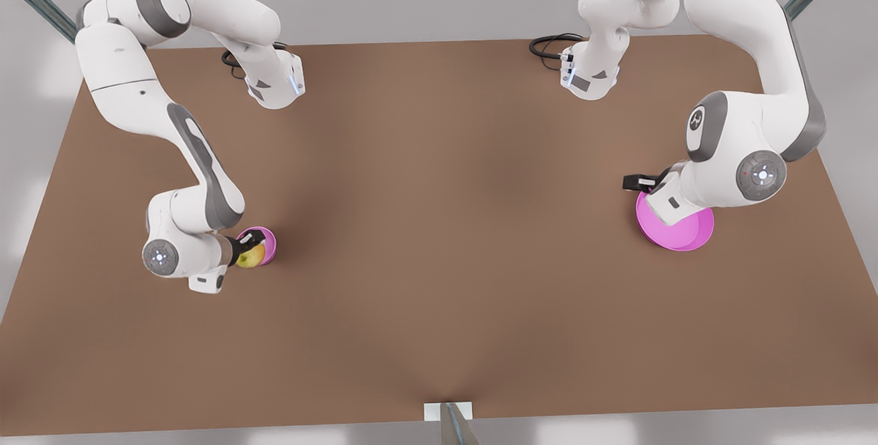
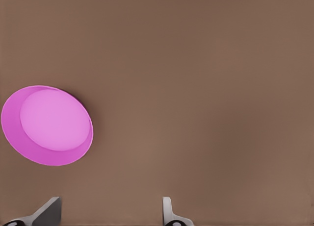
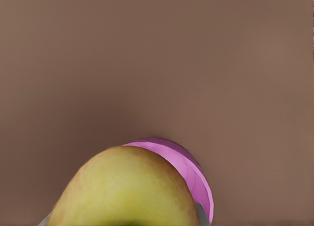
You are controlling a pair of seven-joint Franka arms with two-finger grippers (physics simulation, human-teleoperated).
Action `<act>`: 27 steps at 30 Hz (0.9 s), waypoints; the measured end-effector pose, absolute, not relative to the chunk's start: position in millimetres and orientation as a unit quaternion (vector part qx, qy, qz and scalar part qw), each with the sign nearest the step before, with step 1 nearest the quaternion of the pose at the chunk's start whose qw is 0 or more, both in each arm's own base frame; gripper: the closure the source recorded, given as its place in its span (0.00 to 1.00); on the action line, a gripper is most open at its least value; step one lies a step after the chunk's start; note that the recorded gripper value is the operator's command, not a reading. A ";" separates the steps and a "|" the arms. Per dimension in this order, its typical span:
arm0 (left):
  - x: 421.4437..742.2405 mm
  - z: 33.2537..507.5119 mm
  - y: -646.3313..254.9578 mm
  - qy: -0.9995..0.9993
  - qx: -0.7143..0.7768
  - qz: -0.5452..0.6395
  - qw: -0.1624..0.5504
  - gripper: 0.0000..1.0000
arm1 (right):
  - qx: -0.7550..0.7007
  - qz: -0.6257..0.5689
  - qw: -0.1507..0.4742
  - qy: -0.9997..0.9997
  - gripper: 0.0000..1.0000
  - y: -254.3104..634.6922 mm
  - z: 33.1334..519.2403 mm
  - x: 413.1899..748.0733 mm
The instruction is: Use the left arm to pick up the apple from the plate, transfer it to the gripper of the right arm, and then use the right arm to place it into the bowl
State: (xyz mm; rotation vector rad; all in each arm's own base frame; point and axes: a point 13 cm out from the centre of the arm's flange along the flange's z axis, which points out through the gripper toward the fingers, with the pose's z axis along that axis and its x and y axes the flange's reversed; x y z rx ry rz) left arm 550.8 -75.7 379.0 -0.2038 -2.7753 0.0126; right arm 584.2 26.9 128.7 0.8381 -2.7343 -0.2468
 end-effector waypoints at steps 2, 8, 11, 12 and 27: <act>550.3 378.8 -74.9 -0.982 -0.064 0.003 0.180 0.00 | 0.291 -0.083 0.138 -0.943 0.16 28.1 125.0 576.4; 549.5 379.1 -74.3 -0.982 -0.045 -0.001 0.181 0.00 | 0.287 -0.083 0.148 -0.943 0.16 24.2 113.8 559.7; 549.5 377.6 -74.2 -0.982 -0.038 -0.002 0.183 0.00 | 0.285 -0.084 0.155 -0.942 0.16 22.9 107.4 551.5; 549.6 376.7 -74.3 -0.982 -0.035 -0.003 0.184 0.00 | 0.283 -0.085 0.158 -0.942 0.16 21.6 104.9 548.2; 549.8 375.7 -74.1 -0.983 -0.014 -0.007 0.184 0.00 | 0.277 -0.086 0.159 -0.944 0.00 19.1 98.9 546.0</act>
